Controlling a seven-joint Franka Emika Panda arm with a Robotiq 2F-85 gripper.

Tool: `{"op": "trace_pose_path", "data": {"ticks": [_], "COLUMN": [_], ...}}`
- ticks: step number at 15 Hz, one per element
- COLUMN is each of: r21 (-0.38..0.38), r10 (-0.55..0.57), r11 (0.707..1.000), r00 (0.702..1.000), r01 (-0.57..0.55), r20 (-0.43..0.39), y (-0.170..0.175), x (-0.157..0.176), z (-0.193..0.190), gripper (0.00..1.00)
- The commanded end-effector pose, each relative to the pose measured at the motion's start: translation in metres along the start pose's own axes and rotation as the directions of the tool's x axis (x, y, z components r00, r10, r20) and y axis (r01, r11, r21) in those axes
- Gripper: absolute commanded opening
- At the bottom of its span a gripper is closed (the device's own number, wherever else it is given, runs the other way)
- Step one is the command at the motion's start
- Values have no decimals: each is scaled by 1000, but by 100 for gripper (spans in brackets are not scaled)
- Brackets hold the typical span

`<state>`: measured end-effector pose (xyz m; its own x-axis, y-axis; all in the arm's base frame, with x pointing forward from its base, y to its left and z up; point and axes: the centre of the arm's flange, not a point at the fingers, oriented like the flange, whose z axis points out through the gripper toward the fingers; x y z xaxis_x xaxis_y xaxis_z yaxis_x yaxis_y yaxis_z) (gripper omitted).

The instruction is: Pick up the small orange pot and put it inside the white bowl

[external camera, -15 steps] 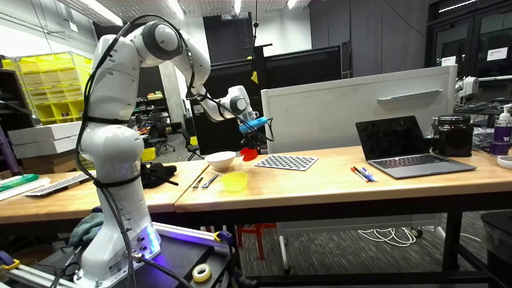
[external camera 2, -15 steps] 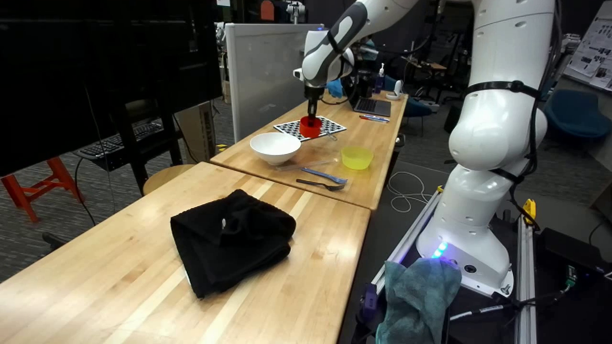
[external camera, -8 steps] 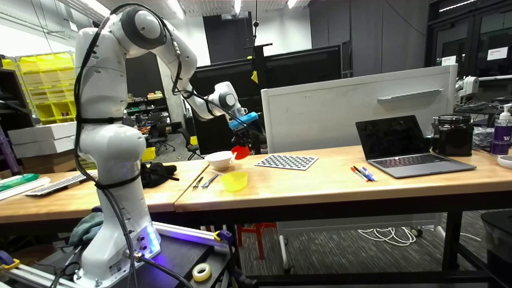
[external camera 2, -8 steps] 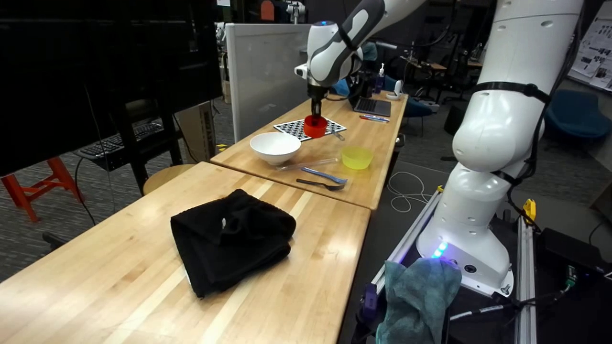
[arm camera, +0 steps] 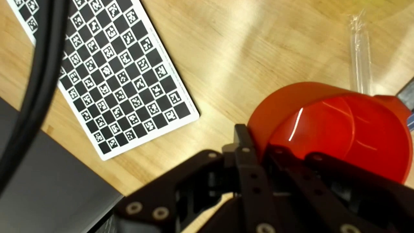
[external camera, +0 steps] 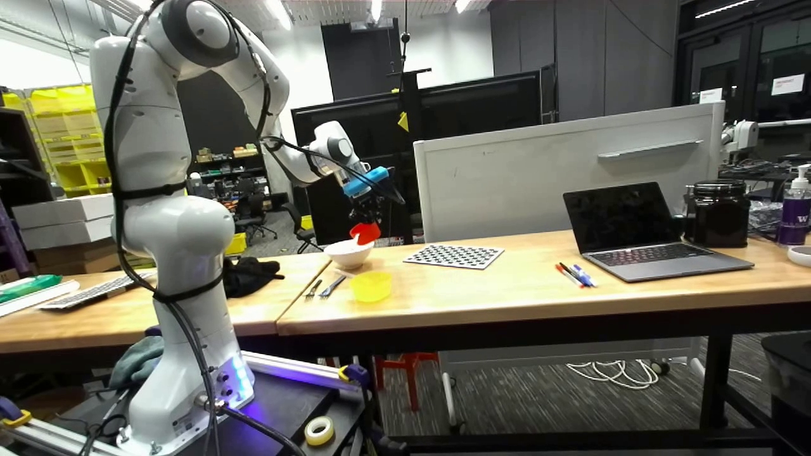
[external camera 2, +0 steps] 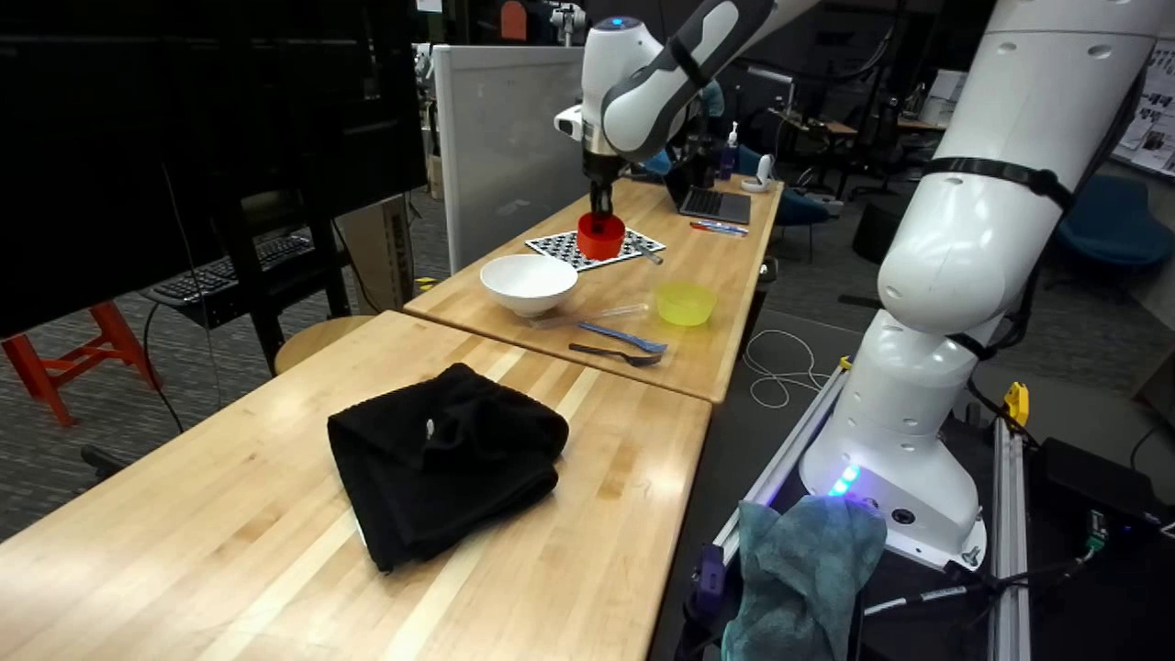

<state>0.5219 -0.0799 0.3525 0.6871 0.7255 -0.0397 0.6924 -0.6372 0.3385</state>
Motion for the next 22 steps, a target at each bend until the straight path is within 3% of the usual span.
{"op": "trace_pose_path", "data": {"ticks": [1,11,22], "r21": [-39,14,78], "r10": [-35,-189,-266], "r11": [999,982,963], "r00": [999,978,955], "r01": [36,189,257], "r20": [11,88,132], "y": [-24,-48,-50], "x": [9,94,169], "z": [-31,-60,-65], "gripper": [1,1,1]}}
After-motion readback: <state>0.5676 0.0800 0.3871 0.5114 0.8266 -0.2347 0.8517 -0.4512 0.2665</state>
